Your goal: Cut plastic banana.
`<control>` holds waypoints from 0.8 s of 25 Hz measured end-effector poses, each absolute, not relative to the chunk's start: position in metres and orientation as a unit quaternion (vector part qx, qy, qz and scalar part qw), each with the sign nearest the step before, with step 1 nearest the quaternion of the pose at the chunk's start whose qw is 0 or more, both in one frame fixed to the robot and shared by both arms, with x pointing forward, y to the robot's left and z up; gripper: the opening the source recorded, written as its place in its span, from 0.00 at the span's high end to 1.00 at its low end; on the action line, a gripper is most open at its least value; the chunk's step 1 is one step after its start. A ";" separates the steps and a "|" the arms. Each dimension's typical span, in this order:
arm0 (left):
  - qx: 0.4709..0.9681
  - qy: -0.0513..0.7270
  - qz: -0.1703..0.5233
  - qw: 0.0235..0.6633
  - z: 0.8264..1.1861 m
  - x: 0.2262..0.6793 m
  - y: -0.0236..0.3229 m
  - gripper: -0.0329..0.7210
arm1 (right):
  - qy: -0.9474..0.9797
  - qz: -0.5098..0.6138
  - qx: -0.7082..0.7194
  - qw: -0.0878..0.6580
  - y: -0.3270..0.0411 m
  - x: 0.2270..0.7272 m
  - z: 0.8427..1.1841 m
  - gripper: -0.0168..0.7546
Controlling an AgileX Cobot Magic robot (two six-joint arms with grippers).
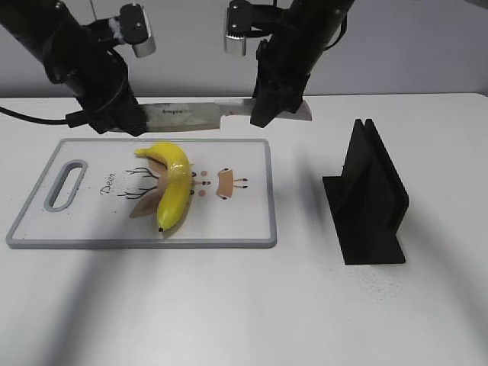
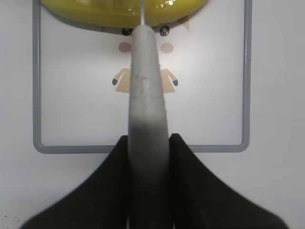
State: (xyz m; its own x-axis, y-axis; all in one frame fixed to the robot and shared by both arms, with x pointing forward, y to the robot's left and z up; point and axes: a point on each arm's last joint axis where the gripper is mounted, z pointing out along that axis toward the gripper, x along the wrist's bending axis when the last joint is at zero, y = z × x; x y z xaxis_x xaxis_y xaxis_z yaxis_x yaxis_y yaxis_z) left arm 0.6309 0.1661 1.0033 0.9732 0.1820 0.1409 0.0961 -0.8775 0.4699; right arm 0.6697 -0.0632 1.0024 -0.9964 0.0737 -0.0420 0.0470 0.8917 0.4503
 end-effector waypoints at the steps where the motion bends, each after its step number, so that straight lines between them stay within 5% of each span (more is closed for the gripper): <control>1: 0.964 0.072 0.092 0.240 1.007 0.629 0.166 0.66 | 0.972 0.233 0.032 0.032 -0.063 0.668 1.007 0.76; 4: 0.961 0.070 0.097 0.249 1.021 0.624 0.166 0.34 | 0.970 0.236 0.037 0.034 -0.065 0.663 1.017 0.76; 7: 0.957 0.073 0.110 0.258 1.037 0.618 0.166 0.15 | 0.973 0.222 0.047 0.029 -0.070 0.657 1.015 0.77; 13: 0.942 0.112 0.147 0.279 1.074 0.605 0.171 0.10 | 0.976 0.203 0.075 0.021 -0.077 0.649 1.016 0.77; 20: 0.910 0.250 0.205 0.260 1.123 0.583 0.191 0.11 | 0.950 0.239 0.199 0.040 -0.085 0.633 1.072 0.77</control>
State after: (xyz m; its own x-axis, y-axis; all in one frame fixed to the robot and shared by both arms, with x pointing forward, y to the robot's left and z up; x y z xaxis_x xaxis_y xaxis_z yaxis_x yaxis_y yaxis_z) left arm 0.5832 0.1913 1.1225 0.7911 0.5614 0.2429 0.3478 -0.7395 0.5763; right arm 0.6327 -0.0851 1.0719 -0.9179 0.3963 0.0186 0.3579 0.8070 0.4696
